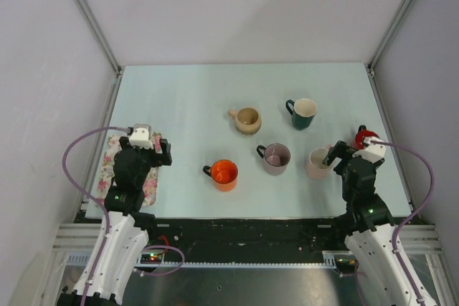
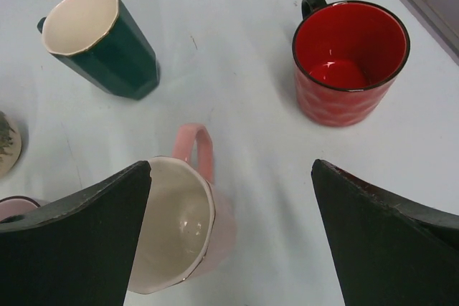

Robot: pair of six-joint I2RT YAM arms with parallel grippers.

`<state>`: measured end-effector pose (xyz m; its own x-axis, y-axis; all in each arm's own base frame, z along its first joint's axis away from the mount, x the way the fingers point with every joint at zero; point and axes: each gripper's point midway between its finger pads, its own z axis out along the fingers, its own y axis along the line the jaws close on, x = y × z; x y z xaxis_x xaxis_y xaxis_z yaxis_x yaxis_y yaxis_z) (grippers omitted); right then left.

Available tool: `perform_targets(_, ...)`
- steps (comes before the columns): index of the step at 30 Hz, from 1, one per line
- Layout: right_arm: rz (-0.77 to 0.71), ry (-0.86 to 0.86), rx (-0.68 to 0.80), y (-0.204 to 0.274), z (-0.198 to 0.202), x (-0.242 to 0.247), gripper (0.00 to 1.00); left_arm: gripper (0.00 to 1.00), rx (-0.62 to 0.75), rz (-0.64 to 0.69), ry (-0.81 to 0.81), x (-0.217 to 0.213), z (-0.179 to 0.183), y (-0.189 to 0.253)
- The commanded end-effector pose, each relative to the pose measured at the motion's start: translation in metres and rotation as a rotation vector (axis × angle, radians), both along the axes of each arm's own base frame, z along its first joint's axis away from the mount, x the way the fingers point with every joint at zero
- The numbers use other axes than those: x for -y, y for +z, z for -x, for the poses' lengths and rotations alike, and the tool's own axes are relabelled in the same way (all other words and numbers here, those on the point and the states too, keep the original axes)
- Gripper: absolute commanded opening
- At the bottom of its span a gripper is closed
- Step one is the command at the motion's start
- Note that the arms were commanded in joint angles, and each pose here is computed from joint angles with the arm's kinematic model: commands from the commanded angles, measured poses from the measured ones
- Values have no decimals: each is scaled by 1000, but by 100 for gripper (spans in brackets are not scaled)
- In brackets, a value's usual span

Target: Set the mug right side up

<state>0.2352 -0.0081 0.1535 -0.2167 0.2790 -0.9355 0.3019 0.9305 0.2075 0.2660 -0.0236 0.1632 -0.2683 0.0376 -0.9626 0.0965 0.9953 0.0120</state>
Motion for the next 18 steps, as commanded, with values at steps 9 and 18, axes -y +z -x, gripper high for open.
perform_targets(9, -57, -46, 20, -5, -1, 2, 99, 100, 190, 84, 130, -20, -10, 19)
perform_targets(18, -60, -79, 14, -9, 0, 7, 100, 100, 182, 108, 97, -13, -10, 16)
